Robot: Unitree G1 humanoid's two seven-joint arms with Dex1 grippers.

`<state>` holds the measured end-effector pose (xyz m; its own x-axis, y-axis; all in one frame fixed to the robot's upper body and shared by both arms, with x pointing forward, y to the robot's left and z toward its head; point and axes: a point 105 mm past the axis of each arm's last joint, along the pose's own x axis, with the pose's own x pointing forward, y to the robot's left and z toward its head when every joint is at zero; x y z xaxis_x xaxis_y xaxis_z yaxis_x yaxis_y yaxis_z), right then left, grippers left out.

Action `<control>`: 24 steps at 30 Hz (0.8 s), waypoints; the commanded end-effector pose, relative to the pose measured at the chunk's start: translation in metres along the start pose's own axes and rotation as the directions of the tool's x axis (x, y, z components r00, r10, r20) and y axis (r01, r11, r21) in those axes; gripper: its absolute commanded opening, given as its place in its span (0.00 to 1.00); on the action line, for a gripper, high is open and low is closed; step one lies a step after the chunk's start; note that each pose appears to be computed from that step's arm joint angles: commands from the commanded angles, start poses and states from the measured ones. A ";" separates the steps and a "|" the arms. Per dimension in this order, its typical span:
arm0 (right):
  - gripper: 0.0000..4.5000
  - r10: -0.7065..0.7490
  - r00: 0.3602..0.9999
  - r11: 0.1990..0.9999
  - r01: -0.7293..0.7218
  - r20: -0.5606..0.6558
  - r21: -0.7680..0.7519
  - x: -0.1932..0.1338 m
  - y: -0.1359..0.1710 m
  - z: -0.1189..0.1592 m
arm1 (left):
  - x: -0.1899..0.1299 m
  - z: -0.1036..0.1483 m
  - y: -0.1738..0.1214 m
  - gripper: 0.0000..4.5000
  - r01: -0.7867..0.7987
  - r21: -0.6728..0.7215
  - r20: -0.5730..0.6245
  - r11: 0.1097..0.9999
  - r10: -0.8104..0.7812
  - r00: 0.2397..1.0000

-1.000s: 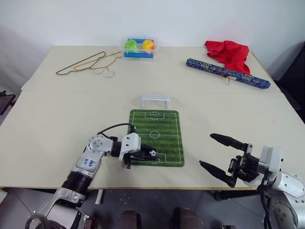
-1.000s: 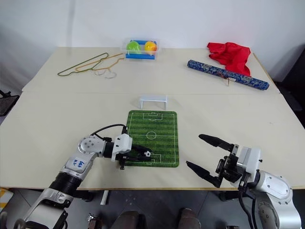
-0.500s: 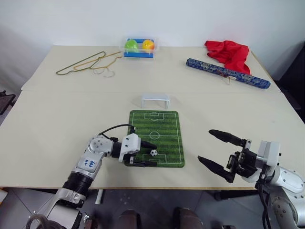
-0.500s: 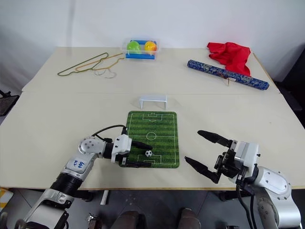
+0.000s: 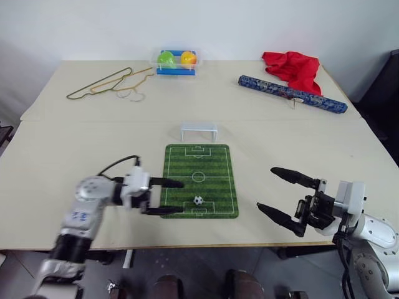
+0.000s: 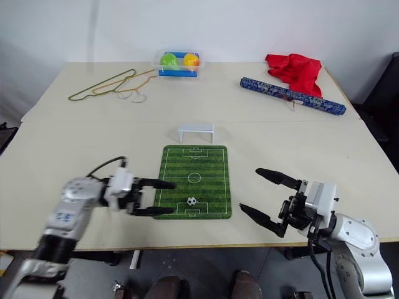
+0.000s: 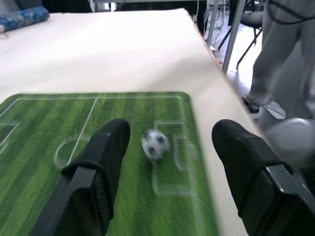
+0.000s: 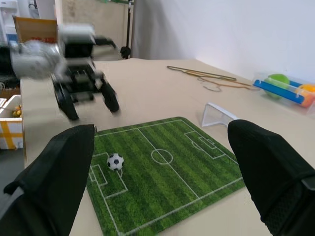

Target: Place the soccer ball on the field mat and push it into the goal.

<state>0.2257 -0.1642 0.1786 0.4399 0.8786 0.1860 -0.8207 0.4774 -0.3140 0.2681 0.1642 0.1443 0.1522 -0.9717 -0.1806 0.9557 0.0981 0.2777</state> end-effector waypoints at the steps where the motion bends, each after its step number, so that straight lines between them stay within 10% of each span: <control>1: 1.00 0.007 1.000 1.000 -0.007 0.001 -0.030 -0.010 -0.006 0.004 | -0.019 0.013 -0.014 0.71 -0.033 0.003 -0.017 0.999 0.033 0.999; 3: 1.00 0.012 1.000 0.999 -0.012 -0.012 -0.031 -0.017 -0.009 0.001 | -0.025 0.011 -0.030 0.71 -0.021 -0.035 -0.021 0.999 0.021 1.000; 13: 1.00 0.072 0.996 0.996 -0.075 -0.060 -0.053 -0.051 -0.016 -0.025 | 0.027 -0.005 -0.078 0.01 0.017 -0.121 0.065 0.993 -0.010 0.998; 24: 1.00 0.101 0.990 0.994 -0.103 -0.099 -0.023 -0.093 0.001 -0.056 | 0.073 -0.018 -0.055 0.01 0.022 -0.139 0.052 0.990 -0.015 0.999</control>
<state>0.2148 -0.2418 0.1080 0.4249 0.9035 0.0559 -0.8495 0.4193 -0.3202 0.2268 0.0931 0.1014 0.1093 -0.9864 -0.1228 0.9858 0.0917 0.1406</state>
